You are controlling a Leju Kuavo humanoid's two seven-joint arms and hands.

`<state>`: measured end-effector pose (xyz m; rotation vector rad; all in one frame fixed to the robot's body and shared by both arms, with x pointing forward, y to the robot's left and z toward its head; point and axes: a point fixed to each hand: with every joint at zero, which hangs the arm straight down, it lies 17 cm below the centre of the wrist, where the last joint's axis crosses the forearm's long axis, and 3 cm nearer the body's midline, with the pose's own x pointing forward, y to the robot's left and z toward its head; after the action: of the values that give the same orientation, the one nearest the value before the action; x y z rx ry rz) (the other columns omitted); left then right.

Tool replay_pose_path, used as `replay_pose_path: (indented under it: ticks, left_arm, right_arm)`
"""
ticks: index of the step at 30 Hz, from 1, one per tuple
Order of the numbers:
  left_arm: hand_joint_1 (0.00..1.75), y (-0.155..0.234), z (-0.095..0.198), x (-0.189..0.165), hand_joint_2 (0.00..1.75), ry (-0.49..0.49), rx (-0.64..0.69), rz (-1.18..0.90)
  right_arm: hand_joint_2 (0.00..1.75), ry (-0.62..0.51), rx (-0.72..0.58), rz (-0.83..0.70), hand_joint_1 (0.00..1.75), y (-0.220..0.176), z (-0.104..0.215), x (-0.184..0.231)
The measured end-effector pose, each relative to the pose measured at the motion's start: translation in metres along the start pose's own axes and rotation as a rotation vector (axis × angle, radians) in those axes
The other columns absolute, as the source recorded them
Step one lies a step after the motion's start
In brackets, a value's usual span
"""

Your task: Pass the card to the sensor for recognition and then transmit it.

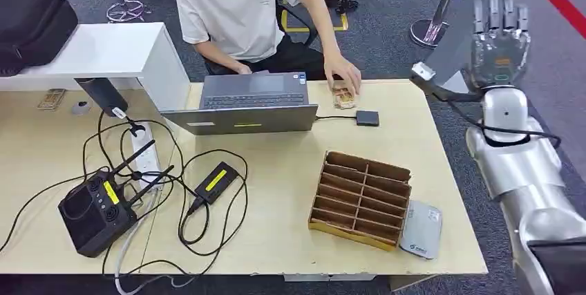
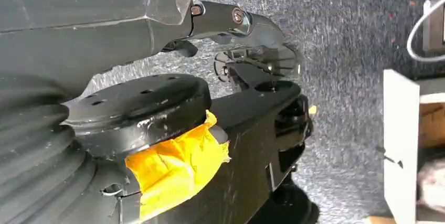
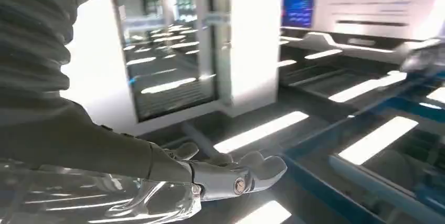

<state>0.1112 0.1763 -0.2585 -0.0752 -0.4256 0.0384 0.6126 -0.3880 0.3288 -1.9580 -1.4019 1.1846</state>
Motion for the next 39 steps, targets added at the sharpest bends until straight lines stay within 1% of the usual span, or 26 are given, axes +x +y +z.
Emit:
replay_pose_path:
  ticks: [4, 5, 8, 11, 15, 17, 19, 21, 23, 24, 26, 28, 29, 31, 33, 36, 39]
  left_arm:
    - [0.00, 0.006, 0.000, -0.005, 1.75, 0.016, 0.023, 0.031]
    - [0.00, 0.007, 0.000, -0.006, 1.75, 0.019, 0.027, 0.037]
    - [0.00, 0.010, 0.000, -0.006, 1.75, 0.021, 0.037, 0.062]
    - [0.00, 0.013, 0.000, -0.007, 1.75, 0.025, 0.045, 0.076]
    - [0.00, 0.014, 0.000, -0.005, 1.75, 0.022, 0.049, 0.084]
    - [0.00, 0.015, -0.001, -0.004, 1.75, 0.021, 0.053, 0.092]
    - [0.00, 0.016, -0.001, -0.005, 1.75, 0.028, 0.059, 0.108]
    - [0.00, 0.017, 0.000, -0.009, 1.75, 0.042, 0.067, 0.130]
    - [0.00, 0.019, 0.000, -0.012, 1.75, 0.053, 0.076, 0.155]
    - [0.00, 0.020, 0.000, -0.014, 1.75, 0.065, 0.081, 0.161]
    - [0.00, 0.021, 0.001, -0.019, 1.75, 0.090, 0.090, 0.158]
    - [0.00, 0.021, 0.001, -0.023, 1.75, 0.107, 0.092, 0.143]
    - [0.00, 0.022, 0.001, -0.023, 1.75, 0.109, 0.095, 0.136]
    - [0.00, 0.021, 0.001, -0.024, 1.75, 0.115, 0.092, 0.128]
    - [0.00, 0.021, 0.001, -0.024, 1.75, 0.118, 0.090, 0.120]
    - [0.00, 0.020, 0.000, -0.023, 1.75, 0.120, 0.091, 0.112]
    - [0.00, 0.022, 0.000, -0.021, 1.75, 0.120, 0.099, 0.101]
  right_arm:
    - [1.75, 0.094, 0.080, 0.127, 0.00, 0.026, 0.030, -0.106]
    - [1.75, 0.117, 0.112, 0.167, 0.00, 0.033, 0.042, -0.134]
    - [1.75, 0.167, 0.218, 0.286, 0.00, 0.052, 0.081, -0.200]
    - [1.75, 0.201, 0.268, 0.358, 0.00, 0.056, 0.110, -0.249]
    - [1.75, 0.216, 0.308, 0.415, 0.00, 0.056, 0.127, -0.278]
    - [1.75, 0.271, 0.384, 0.465, 0.00, 0.062, 0.147, -0.303]
    - [1.75, 0.355, 0.500, 0.529, 0.00, 0.070, 0.189, -0.347]
    - [1.75, 0.428, 0.663, 0.569, 0.00, 0.081, 0.251, -0.393]
    - [1.75, 0.525, 0.877, 0.584, 0.00, 0.094, 0.340, -0.435]
    - [1.75, 0.578, 0.971, 0.573, 0.00, 0.099, 0.388, -0.448]
    - [1.75, 0.698, 1.119, 0.536, 0.00, 0.100, 0.479, -0.465]
    - [1.75, 0.831, 1.280, 0.503, 0.00, 0.097, 0.567, -0.465]
    - [1.75, 0.897, 1.362, 0.486, 0.00, 0.095, 0.607, -0.459]
    - [1.75, 1.007, 1.506, 0.451, 0.00, 0.092, 0.675, -0.434]
    - [1.75, 1.095, 1.629, 0.401, 0.00, 0.094, 0.731, -0.395]
    - [1.75, 1.143, 1.775, 0.314, 0.00, 0.105, 0.789, -0.321]
    - [1.75, 1.138, 1.876, 0.209, 0.00, 0.119, 0.824, -0.244]
